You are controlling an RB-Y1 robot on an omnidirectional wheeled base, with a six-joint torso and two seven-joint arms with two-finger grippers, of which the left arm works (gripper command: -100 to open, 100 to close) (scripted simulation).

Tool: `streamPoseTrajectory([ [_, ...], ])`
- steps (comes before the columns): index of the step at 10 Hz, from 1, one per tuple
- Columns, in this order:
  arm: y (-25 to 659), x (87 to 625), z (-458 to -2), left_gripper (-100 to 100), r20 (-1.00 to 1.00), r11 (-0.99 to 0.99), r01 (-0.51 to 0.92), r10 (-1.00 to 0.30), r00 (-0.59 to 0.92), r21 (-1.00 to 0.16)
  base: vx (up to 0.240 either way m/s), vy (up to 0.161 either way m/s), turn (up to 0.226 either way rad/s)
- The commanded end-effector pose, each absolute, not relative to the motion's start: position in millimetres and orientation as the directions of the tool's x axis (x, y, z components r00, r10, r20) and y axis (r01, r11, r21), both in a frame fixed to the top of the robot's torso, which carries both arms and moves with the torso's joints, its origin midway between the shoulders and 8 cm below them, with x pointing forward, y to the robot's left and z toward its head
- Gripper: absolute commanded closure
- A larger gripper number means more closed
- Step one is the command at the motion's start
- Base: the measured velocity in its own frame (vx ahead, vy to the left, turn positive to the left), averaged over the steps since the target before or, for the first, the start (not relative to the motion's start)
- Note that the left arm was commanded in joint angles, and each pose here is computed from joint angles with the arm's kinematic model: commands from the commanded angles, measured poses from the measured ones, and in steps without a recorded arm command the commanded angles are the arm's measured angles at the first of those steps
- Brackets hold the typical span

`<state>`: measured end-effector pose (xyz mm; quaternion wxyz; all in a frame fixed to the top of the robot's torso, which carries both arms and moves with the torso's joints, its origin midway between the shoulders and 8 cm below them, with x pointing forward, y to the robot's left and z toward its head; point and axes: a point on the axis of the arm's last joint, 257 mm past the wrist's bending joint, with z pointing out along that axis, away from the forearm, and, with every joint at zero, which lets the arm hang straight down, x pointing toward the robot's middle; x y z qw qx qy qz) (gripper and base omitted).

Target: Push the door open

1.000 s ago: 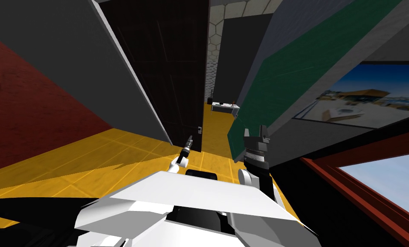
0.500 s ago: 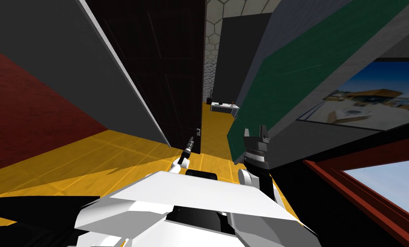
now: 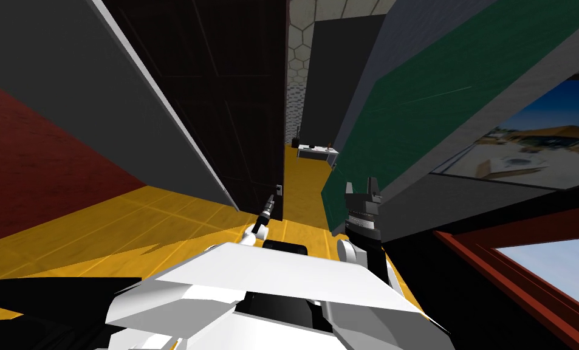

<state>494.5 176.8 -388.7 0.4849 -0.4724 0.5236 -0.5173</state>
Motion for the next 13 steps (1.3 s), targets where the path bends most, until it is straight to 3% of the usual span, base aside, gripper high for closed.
streamPoseTrajectory([
  [1, 189, 496, -389, -100, -0.038, 0.038, 0.006, -0.996, -0.076, -0.999, 0.177, -0.032, -0.021],
  [9, 185, 495, -391, -100, -0.019, 0.019, 0.0, -0.998, -0.066, -1.0, 0.172, -0.016, -0.017],
  [10, 185, 495, -391, 100, -0.019, 0.019, 0.0, -0.998, -0.066, -1.0, -0.016, -0.002, -0.007],
  [13, 185, 495, -391, 100, -0.019, 0.019, 0.0, -0.998, -0.066, -1.0, -0.018, 0.002, -0.004],
])
